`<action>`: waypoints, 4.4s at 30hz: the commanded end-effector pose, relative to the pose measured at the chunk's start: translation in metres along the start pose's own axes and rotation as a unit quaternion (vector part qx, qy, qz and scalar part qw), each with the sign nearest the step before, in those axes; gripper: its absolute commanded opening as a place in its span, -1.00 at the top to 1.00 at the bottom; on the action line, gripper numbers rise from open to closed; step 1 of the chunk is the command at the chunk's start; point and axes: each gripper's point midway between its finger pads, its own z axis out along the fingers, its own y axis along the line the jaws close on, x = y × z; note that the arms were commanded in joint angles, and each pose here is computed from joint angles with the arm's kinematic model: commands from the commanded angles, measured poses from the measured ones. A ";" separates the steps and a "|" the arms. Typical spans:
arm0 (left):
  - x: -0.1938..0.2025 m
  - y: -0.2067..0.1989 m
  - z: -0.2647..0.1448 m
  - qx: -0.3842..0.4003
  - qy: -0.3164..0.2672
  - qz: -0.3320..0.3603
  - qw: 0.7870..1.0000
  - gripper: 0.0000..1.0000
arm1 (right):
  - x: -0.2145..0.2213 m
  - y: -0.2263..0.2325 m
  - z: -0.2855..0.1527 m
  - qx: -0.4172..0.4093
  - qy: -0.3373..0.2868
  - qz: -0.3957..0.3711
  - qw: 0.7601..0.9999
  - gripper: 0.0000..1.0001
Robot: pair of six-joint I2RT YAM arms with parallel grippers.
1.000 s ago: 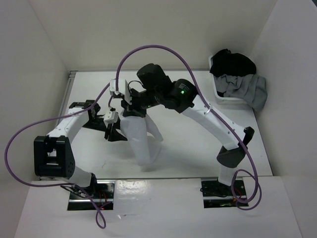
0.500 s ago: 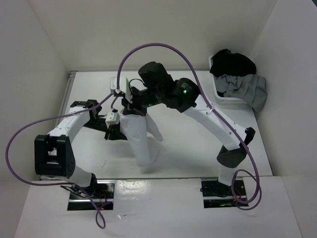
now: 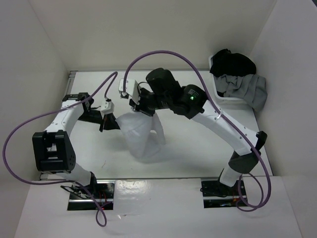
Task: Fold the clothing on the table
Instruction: Flatten the skirt out
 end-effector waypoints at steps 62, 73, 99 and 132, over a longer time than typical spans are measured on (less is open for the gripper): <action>-0.106 -0.022 -0.012 0.037 -0.250 -0.044 0.967 -0.43 | -0.095 -0.005 -0.123 -0.111 -0.246 0.069 0.960 1.00; -0.150 -0.044 0.007 0.099 -0.240 0.034 0.965 -0.43 | -0.093 0.000 -0.110 -0.151 -0.242 0.076 0.955 1.00; -0.129 -0.048 0.023 0.116 -0.238 0.013 0.964 -0.41 | -0.096 0.007 -0.116 -0.171 -0.246 0.069 0.952 1.00; -0.155 -0.065 0.010 0.112 -0.239 0.069 0.962 0.11 | -0.086 0.014 -0.104 -0.201 -0.239 0.083 0.946 1.00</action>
